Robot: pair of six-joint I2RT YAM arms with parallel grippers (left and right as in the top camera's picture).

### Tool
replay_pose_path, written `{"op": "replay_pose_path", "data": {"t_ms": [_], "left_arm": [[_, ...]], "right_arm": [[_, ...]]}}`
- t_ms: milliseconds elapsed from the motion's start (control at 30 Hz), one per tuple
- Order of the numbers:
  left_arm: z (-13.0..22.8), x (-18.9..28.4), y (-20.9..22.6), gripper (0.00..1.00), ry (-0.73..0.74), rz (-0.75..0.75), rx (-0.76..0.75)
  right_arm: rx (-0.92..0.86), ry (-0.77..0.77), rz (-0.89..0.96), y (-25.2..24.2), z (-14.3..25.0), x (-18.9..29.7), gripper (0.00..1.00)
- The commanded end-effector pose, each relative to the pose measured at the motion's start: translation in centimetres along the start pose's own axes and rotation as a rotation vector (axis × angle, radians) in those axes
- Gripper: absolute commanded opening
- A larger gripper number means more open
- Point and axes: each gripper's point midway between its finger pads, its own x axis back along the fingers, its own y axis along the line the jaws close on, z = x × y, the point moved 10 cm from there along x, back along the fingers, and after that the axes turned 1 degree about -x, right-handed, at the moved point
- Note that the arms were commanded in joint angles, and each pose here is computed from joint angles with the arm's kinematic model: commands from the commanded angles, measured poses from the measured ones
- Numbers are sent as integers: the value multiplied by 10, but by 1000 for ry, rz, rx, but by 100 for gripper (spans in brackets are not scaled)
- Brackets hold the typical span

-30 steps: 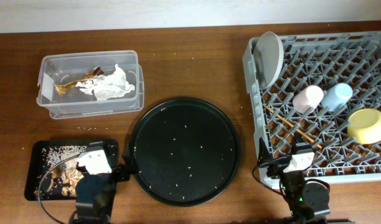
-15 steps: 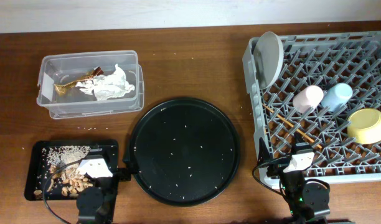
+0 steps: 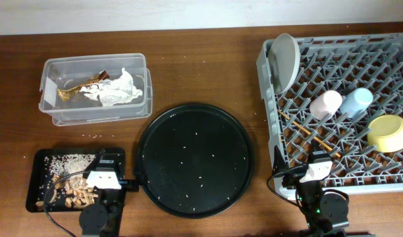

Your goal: Sort waste into correct bins and load items into the dishwasher rack

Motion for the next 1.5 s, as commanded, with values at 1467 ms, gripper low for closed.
{"op": "replay_pose_path", "data": {"t_ms": [1467], "left_arm": [[6, 0, 4, 99, 24, -32, -111]], "right_arm": [[-4, 1, 21, -2, 3, 0, 98]]}}
